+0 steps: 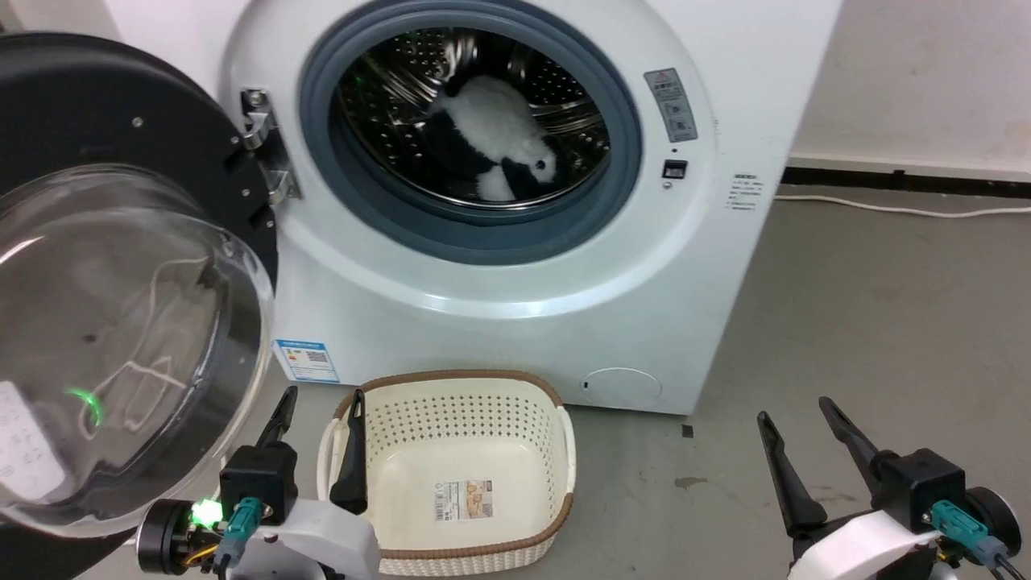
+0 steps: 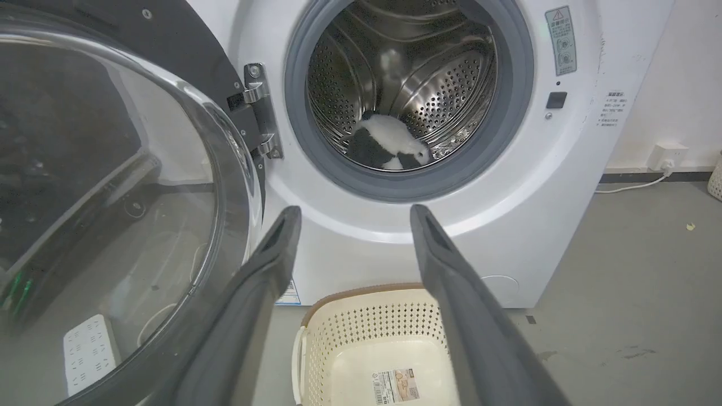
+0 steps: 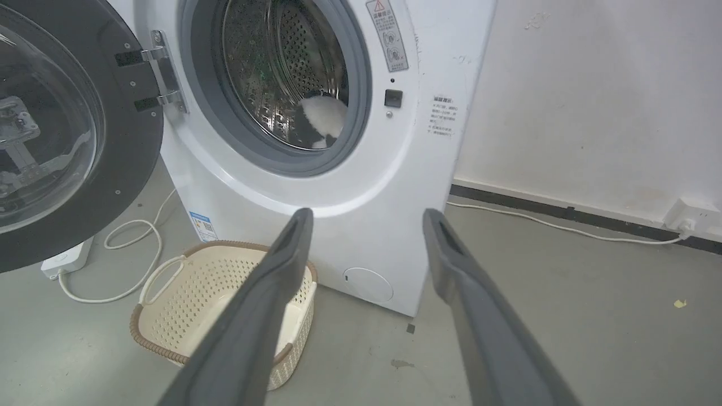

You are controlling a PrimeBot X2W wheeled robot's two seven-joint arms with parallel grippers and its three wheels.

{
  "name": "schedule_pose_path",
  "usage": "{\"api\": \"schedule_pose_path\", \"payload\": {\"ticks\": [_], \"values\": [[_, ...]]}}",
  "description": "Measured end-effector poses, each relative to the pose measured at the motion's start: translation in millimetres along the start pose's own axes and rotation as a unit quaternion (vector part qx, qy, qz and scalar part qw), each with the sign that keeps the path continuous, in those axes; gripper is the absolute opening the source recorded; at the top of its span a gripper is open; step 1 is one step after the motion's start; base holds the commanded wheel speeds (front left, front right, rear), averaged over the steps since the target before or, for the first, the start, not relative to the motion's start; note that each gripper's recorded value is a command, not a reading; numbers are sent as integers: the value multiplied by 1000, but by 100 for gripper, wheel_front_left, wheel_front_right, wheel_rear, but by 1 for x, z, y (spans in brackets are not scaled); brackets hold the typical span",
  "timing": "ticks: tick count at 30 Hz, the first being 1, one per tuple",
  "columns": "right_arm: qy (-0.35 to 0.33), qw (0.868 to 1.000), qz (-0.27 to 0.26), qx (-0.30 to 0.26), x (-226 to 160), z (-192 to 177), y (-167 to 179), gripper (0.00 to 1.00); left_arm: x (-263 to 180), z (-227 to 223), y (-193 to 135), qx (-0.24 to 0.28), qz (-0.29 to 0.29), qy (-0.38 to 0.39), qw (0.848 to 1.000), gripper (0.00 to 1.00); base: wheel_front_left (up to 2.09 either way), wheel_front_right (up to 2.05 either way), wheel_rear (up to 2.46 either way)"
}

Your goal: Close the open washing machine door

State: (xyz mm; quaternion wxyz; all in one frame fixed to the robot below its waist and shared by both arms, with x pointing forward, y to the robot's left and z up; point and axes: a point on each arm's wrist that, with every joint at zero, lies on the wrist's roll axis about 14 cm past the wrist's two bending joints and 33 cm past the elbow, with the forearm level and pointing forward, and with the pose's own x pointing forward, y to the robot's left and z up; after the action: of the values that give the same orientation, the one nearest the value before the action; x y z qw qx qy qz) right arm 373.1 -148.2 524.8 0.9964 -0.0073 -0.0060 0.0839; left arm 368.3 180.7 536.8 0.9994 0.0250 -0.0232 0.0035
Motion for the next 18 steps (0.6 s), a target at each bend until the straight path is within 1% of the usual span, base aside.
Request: {"api": "schedule_pose_path", "payload": {"ticks": [18], "values": [[-1,996,94,11,19,-6,56,100,-30,5,38,7,64,-18,998,100,0,0,0]]}}
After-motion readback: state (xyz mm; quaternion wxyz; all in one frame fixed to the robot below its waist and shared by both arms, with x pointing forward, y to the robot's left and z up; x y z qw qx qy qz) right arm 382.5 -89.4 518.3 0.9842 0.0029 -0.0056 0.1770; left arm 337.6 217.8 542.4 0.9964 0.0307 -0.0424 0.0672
